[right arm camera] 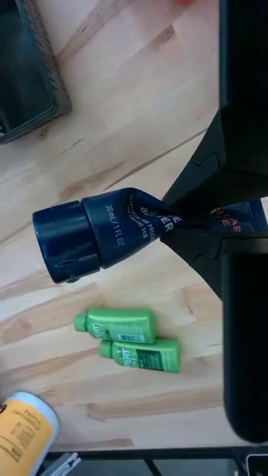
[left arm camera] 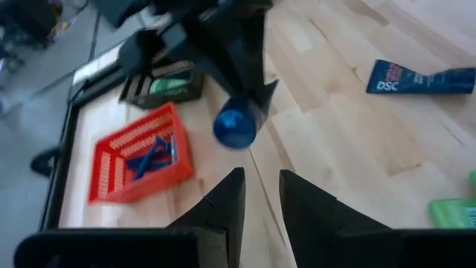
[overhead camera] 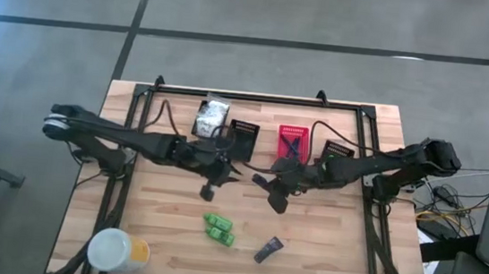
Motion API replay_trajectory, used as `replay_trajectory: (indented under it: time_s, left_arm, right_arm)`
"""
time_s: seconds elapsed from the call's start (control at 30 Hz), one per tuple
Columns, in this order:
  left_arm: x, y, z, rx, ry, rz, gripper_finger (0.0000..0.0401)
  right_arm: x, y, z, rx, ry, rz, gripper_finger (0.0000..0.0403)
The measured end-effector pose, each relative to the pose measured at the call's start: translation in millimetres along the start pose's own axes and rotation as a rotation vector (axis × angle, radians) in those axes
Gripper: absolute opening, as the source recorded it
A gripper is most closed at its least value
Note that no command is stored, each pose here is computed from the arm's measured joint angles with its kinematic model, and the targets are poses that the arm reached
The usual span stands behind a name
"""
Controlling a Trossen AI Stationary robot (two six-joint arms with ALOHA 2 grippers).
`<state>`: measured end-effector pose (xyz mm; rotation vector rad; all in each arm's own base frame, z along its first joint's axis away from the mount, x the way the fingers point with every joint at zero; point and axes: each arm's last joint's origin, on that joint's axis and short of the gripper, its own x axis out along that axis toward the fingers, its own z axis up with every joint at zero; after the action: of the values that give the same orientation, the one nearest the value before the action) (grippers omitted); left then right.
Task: Pick & Place Travel size toiletries
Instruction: Put the blue shave cream into the middle black bin
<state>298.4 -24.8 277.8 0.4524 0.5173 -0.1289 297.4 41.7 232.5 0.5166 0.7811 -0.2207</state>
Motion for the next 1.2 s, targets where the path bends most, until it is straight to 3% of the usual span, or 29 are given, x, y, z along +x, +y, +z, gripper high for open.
replay_trajectory:
  time_s: [0.13,0.4,0.57,0.93,1.2]
  left_arm:
    - [11.8,2.6,7.3,0.058,-0.010,0.000,0.0105]
    - [27.9,3.0,10.6,0.060,0.023,-0.015,0.0232]
    - [28.1,5.6,9.5,0.053,0.029,-0.005,0.0277]
    - [43.8,12.8,5.4,0.024,-0.030,-0.095,0.0266]
    - [52.4,17.7,6.6,0.014,-0.032,-0.087,0.0259]
  right_arm:
    - [0.0,0.0,0.0,-0.005,0.000,0.000,0.0036]
    - [0.1,0.3,-0.1,-0.005,-0.001,0.001,0.0033]
    - [0.1,0.3,0.0,-0.005,-0.001,0.001,0.0038]
    - [0.2,0.5,0.3,-0.019,-0.005,0.004,0.0037]
    - [0.9,-0.3,-0.9,-0.016,0.004,-0.003,0.0032]
